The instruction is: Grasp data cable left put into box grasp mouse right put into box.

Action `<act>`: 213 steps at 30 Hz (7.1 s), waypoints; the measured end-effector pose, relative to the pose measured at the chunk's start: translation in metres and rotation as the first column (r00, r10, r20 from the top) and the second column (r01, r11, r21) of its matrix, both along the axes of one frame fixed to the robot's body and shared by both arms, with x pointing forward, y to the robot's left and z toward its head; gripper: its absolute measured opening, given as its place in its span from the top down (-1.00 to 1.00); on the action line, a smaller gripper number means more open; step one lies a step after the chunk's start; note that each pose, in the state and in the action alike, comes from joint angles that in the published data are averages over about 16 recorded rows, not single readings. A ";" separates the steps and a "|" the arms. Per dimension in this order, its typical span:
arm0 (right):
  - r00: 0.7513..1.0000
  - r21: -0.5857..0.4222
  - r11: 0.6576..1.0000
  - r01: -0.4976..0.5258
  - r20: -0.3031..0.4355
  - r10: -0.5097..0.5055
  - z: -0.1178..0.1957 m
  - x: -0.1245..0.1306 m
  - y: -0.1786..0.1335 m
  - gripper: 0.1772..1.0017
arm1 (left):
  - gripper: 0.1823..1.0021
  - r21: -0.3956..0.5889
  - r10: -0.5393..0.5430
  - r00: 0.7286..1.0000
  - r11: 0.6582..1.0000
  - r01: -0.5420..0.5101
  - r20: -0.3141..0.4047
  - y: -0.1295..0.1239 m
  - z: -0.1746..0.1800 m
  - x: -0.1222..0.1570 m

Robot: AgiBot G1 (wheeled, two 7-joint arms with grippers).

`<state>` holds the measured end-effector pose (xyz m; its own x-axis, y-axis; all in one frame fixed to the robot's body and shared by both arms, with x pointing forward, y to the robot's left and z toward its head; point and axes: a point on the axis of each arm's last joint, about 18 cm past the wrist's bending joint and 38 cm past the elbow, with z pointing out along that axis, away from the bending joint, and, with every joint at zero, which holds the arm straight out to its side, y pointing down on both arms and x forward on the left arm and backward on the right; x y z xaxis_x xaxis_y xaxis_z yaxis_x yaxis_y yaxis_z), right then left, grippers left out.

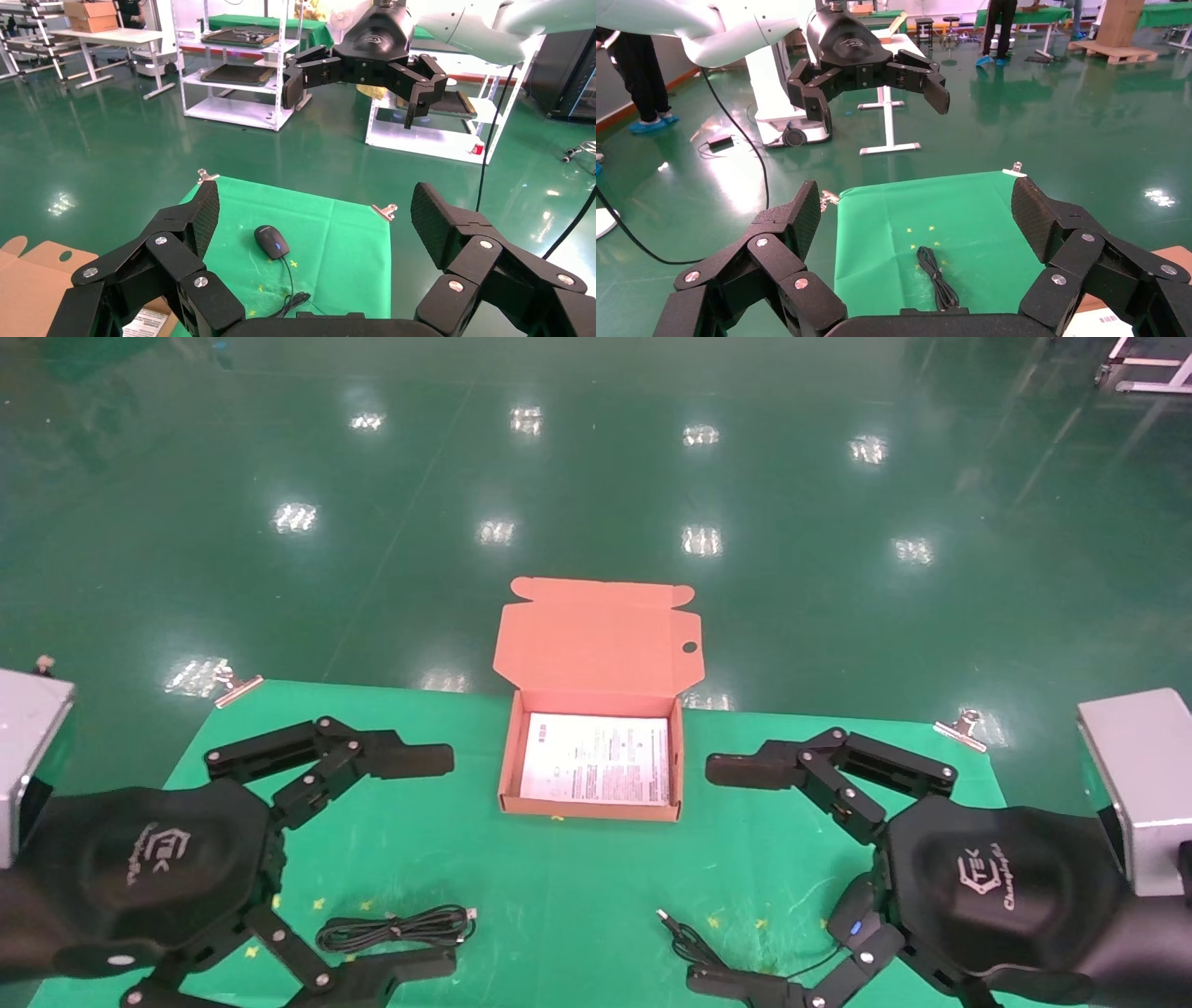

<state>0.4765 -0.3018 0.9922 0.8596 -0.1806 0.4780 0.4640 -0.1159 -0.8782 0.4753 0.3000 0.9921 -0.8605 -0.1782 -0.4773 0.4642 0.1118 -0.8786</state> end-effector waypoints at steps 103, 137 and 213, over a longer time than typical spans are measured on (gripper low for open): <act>0.875 -0.820 0.387 0.423 0.258 -0.410 -0.177 0.213 0.051 -1.00 | -1.00 0.777 0.627 0.772 0.434 -0.456 0.104 -0.003 -0.154 0.229; 0.870 -0.813 0.408 0.415 0.223 -0.441 -0.184 0.223 0.060 -0.69 | -0.68 0.769 0.643 0.763 0.458 -0.445 0.059 0.011 -0.156 0.230; 0.733 -0.059 0.783 0.619 0.402 -0.549 0.237 0.194 0.132 0.87 | 0.83 0.237 0.600 0.393 0.325 -0.916 0.697 -0.035 0.136 0.223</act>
